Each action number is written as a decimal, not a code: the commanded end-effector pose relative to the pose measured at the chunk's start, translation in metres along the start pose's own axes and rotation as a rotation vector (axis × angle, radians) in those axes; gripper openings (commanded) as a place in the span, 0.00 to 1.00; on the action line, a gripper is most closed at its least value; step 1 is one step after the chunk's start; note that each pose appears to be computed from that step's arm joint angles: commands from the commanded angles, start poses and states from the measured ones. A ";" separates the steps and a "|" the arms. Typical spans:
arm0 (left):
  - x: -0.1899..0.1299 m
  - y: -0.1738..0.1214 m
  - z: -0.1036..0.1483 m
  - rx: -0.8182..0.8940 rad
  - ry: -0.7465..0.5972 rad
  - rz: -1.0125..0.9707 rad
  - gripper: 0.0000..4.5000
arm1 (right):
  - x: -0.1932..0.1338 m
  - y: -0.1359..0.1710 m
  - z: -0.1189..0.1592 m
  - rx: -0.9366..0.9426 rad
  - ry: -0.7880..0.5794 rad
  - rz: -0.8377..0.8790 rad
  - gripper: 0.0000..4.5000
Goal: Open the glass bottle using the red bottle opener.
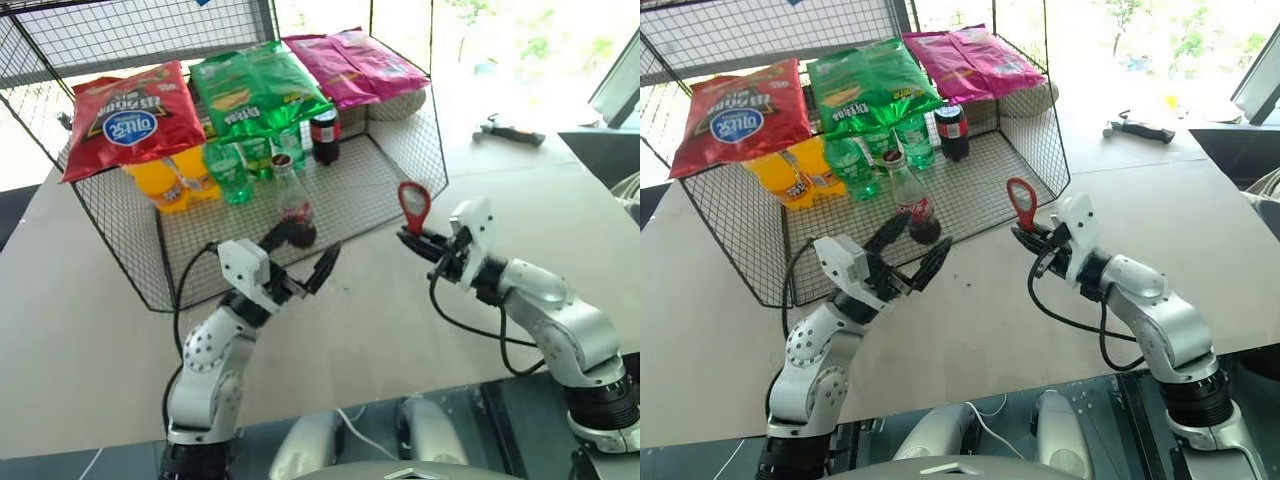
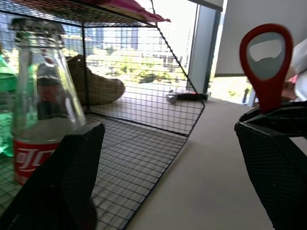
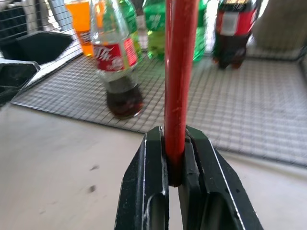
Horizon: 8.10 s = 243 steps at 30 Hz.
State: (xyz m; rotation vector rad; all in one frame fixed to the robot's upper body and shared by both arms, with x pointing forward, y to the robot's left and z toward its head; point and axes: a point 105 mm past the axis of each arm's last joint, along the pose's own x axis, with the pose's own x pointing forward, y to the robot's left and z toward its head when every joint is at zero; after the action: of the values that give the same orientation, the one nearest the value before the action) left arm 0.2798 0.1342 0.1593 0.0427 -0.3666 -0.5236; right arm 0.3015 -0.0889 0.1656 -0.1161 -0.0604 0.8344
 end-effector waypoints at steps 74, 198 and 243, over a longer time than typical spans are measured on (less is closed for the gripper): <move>0.024 -0.034 0.003 -0.049 -0.038 -0.265 0.55 | -0.002 -0.038 0.025 -0.139 -0.120 -0.170 0.00; 0.014 -0.038 -0.009 -0.089 0.030 -0.216 0.46 | 0.072 0.047 0.047 -1.219 -0.428 0.098 0.00; 0.008 -0.042 -0.003 -0.115 0.006 -0.231 0.98 | 0.063 0.005 0.055 -0.972 -0.452 -0.120 0.00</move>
State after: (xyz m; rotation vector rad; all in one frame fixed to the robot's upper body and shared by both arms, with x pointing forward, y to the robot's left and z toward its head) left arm 0.2726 0.0946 0.1416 -0.0383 -0.2798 -0.7537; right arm 0.3404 -0.0318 0.2049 -0.8562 -0.8378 0.6628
